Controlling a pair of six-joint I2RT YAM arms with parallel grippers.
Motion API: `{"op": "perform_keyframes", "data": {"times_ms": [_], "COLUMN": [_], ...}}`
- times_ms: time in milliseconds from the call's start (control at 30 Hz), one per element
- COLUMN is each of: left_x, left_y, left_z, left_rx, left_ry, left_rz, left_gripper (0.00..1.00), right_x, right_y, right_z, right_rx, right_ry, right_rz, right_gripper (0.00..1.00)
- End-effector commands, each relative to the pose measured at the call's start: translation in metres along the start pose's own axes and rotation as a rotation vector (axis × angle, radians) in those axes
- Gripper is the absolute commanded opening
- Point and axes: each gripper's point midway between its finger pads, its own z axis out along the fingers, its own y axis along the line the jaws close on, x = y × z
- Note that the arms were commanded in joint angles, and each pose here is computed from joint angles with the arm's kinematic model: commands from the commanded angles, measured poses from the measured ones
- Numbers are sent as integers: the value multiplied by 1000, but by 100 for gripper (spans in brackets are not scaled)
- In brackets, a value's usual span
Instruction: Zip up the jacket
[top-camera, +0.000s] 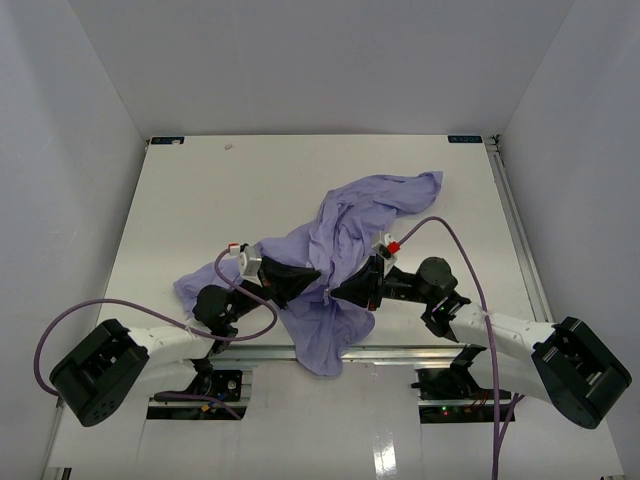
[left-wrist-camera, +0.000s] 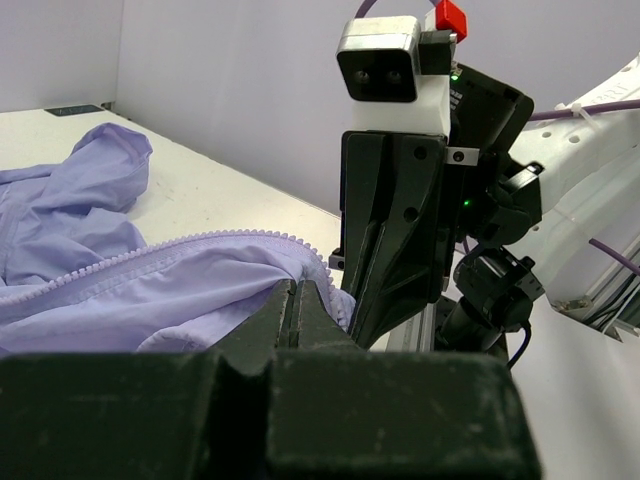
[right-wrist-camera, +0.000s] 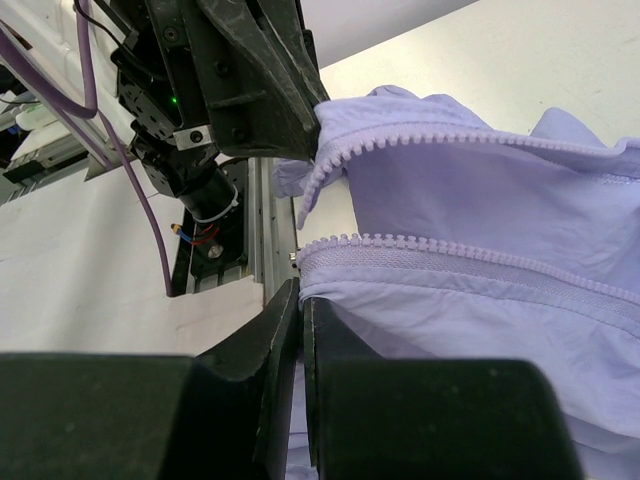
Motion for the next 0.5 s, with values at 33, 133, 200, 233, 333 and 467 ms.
{"op": "perform_keyframes", "data": {"times_ms": [33,133,200,233,333,467], "left_x": [-59,-57,-56,-56,-56,-55], "left_y": [-31,-30,-30,-31,-32,-33], "left_z": [-1,-2,-2,-3,-4,-5], "left_rx": [129,127,129,130,135,142], "left_ry": [-245,-241,-243,-243,-247,-247], "left_rz": [109,106,106,106,105,108], "left_gripper": [0,0,0,0,0,0], "right_x": [-23,-24,-26,-26,-26,-26], "right_y": [8,9,9,10,8,6], "right_z": [3,3,3,3,3,3], "right_rx": [-40,-41,-41,-41,-34,-22], "right_ry": [-63,-67,-70,-71,-73,-78], "right_rz": [-52,-51,-52,-52,-49,-41], "right_gripper": [8,8,8,8,8,8]}}
